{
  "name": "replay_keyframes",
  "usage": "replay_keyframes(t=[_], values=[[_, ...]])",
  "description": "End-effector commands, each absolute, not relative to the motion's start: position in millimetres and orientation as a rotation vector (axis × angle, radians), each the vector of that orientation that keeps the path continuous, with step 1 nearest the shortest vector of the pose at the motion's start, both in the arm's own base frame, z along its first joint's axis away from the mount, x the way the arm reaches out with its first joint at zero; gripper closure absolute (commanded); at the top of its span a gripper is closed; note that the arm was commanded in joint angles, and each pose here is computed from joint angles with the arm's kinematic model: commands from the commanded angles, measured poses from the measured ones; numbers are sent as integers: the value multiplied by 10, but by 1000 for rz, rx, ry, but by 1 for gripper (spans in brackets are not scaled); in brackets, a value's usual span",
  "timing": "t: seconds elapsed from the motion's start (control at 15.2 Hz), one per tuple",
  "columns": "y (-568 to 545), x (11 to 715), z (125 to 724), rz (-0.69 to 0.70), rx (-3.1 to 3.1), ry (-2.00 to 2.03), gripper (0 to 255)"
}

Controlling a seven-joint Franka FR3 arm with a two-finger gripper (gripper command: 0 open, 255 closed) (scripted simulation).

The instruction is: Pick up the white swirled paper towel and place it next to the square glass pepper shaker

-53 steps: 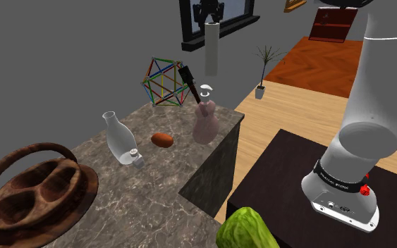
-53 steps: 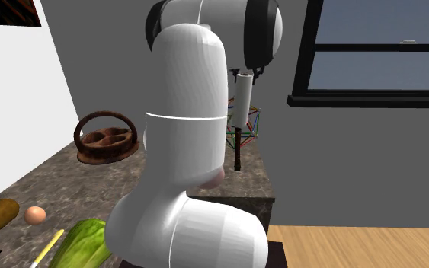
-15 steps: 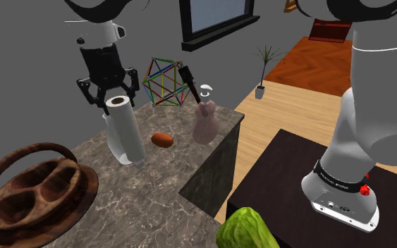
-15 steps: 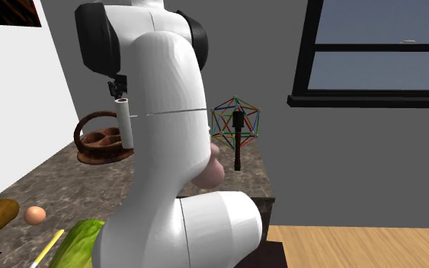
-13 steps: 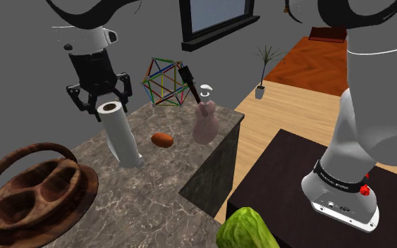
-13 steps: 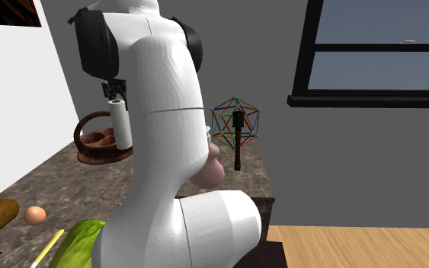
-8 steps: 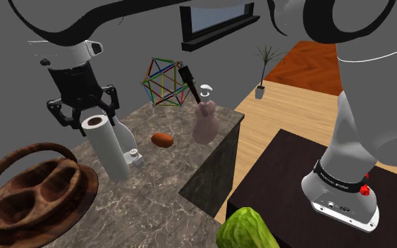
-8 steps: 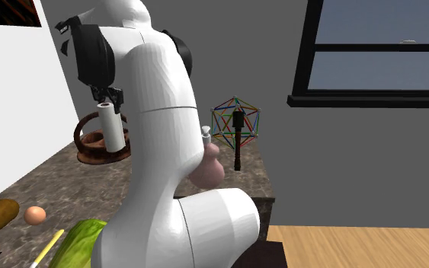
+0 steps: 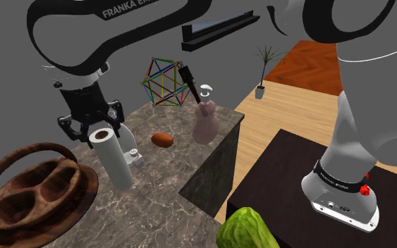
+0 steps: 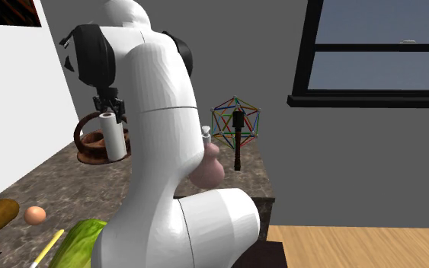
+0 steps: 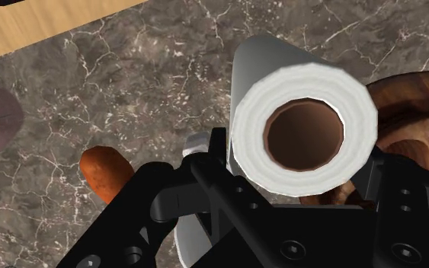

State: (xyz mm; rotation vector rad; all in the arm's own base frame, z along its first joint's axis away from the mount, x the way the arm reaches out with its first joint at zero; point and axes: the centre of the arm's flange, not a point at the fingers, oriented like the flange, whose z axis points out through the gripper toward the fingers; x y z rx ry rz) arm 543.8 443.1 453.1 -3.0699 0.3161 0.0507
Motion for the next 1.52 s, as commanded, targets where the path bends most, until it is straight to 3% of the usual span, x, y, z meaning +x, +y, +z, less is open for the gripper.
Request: replay_keyframes(t=[0.0, 1.45], values=[[4436, 5454, 4426, 50, -3069, 316, 255], [4436, 5454, 3471, 50, -3069, 316, 255]])
